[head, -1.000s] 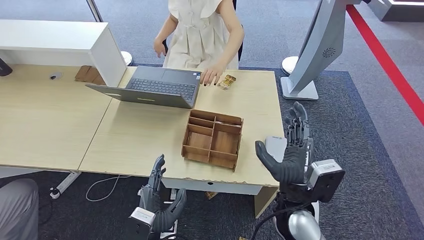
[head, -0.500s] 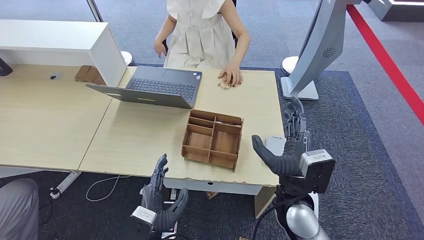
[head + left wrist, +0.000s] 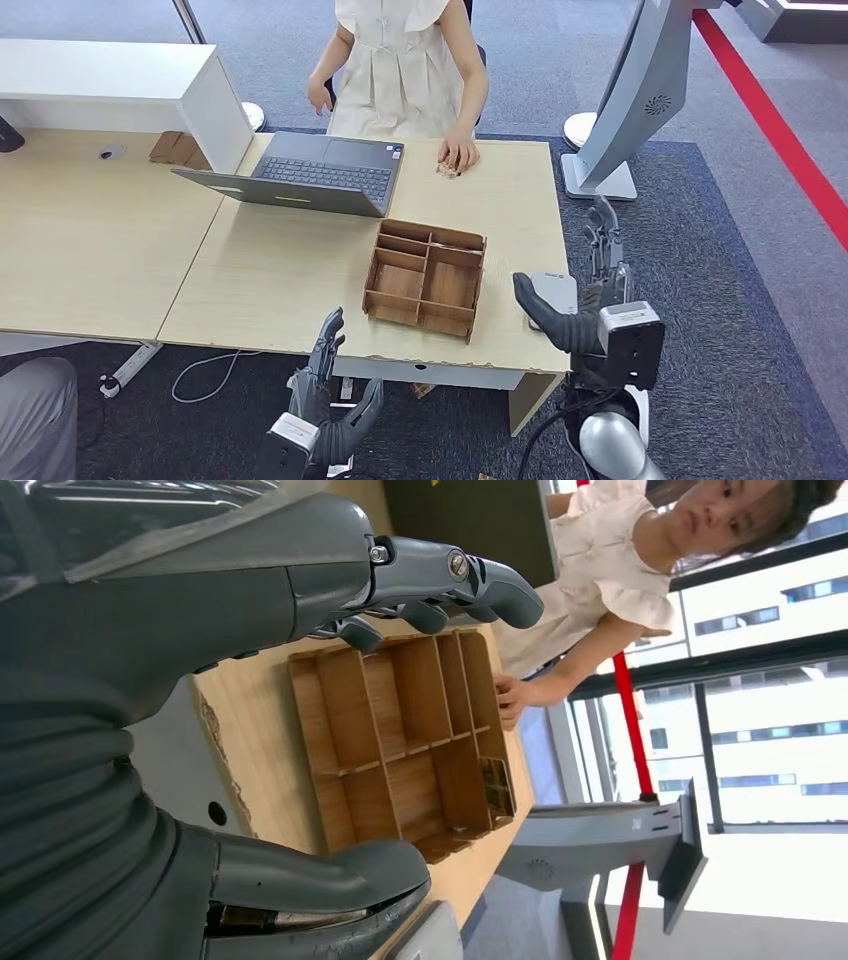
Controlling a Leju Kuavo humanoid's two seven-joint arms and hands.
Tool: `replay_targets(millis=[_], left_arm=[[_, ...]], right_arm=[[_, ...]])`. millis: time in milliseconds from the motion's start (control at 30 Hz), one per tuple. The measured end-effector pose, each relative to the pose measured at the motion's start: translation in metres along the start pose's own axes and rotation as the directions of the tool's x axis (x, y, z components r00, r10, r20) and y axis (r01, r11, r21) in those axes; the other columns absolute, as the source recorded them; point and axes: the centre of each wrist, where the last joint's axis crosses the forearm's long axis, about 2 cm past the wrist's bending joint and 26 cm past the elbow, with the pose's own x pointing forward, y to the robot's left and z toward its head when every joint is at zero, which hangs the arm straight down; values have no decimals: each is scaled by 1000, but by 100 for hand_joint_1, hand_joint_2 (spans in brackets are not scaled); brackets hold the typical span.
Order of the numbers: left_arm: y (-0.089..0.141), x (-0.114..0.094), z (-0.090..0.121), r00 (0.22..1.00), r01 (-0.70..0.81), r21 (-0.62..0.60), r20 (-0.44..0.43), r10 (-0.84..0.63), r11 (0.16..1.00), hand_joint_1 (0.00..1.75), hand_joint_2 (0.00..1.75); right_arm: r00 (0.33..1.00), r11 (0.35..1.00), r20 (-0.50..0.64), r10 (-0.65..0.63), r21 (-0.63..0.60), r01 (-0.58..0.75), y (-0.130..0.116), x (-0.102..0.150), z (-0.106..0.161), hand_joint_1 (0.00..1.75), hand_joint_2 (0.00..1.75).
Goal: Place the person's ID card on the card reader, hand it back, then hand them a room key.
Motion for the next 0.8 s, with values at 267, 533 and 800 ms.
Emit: replay_targets(millis=[267, 533, 800], left_arm=[[-1, 1, -2, 999, 19, -11, 31, -18, 1000, 0, 175], [-1, 1, -2, 999, 18, -11, 30, -18, 1000, 0, 175], [-1, 0, -3, 999, 15, -14, 30, -14, 1000, 0, 175]], right_arm=[[1000, 1000, 14, 9, -12, -9, -3, -1, 0, 0, 175], [1000, 1000, 16, 13, -10, -13, -3, -1, -1, 0, 175], [982, 987, 102, 160, 6, -161, -4, 3, -4, 0, 175]])
